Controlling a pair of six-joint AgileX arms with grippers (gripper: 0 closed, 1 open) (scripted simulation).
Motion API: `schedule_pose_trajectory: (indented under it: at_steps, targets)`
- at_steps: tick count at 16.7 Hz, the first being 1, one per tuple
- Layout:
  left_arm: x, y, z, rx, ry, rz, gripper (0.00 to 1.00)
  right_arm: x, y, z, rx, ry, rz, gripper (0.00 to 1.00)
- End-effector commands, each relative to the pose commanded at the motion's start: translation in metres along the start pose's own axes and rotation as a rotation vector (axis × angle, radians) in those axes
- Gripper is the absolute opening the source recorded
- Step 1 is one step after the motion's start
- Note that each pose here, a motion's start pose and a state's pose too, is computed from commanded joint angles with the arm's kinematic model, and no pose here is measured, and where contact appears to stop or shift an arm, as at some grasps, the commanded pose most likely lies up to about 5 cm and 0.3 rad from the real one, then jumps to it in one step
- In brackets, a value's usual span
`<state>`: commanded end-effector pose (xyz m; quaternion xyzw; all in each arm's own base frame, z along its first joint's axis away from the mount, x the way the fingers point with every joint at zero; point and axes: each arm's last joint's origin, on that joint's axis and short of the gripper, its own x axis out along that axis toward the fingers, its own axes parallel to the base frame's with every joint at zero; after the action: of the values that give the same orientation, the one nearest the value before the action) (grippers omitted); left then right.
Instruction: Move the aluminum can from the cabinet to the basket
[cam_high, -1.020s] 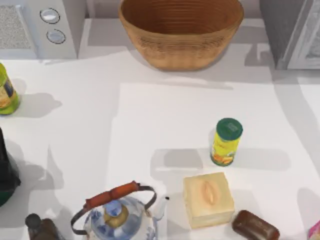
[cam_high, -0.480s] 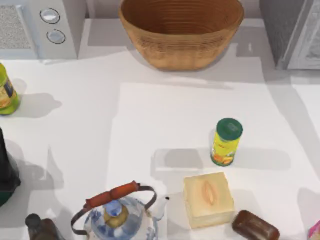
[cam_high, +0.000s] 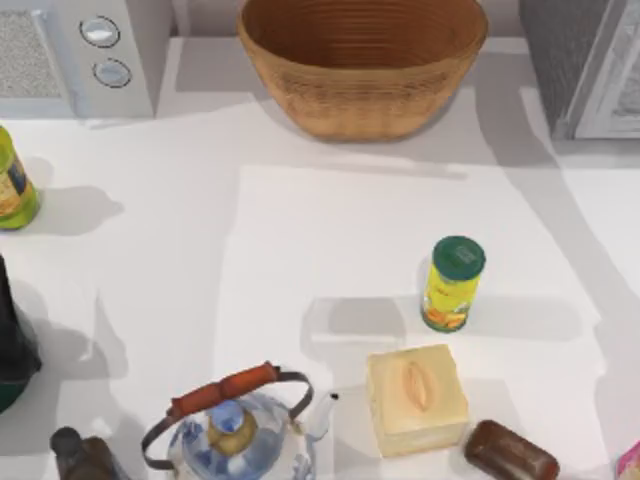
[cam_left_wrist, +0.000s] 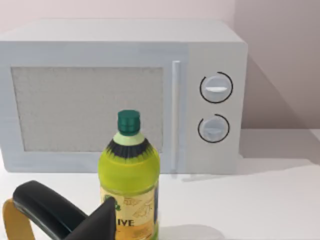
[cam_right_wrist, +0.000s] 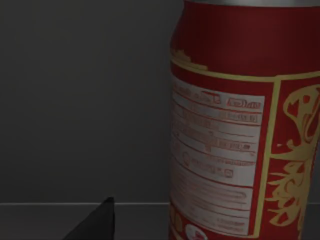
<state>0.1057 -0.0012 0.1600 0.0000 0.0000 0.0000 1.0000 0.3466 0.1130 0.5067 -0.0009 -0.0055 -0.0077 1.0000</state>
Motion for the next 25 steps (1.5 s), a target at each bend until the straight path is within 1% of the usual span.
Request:
schedule_pose_trajectory:
  at_steps: [5, 14, 20, 25]
  targets:
    - [0.0, 0.0, 0.0, 0.0, 0.0, 0.0, 1.0, 0.006, -0.001, 0.0, 0.0, 0.002, -0.001, 1.0]
    - [0.0, 0.0, 0.0, 0.0, 0.0, 0.0, 1.0, 0.056, 0.001, 0.001, 0.0, 0.0, 0.0, 1.0]
    - [0.0, 0.0, 0.0, 0.0, 0.0, 0.0, 1.0, 0.06, 0.0, 0.0, 0.0, 0.0, 0.0, 1.0]
    - [0.0, 0.0, 0.0, 0.0, 0.0, 0.0, 1.0, 0.06, 0.0, 0.0, 0.0, 0.0, 0.0, 0.62]
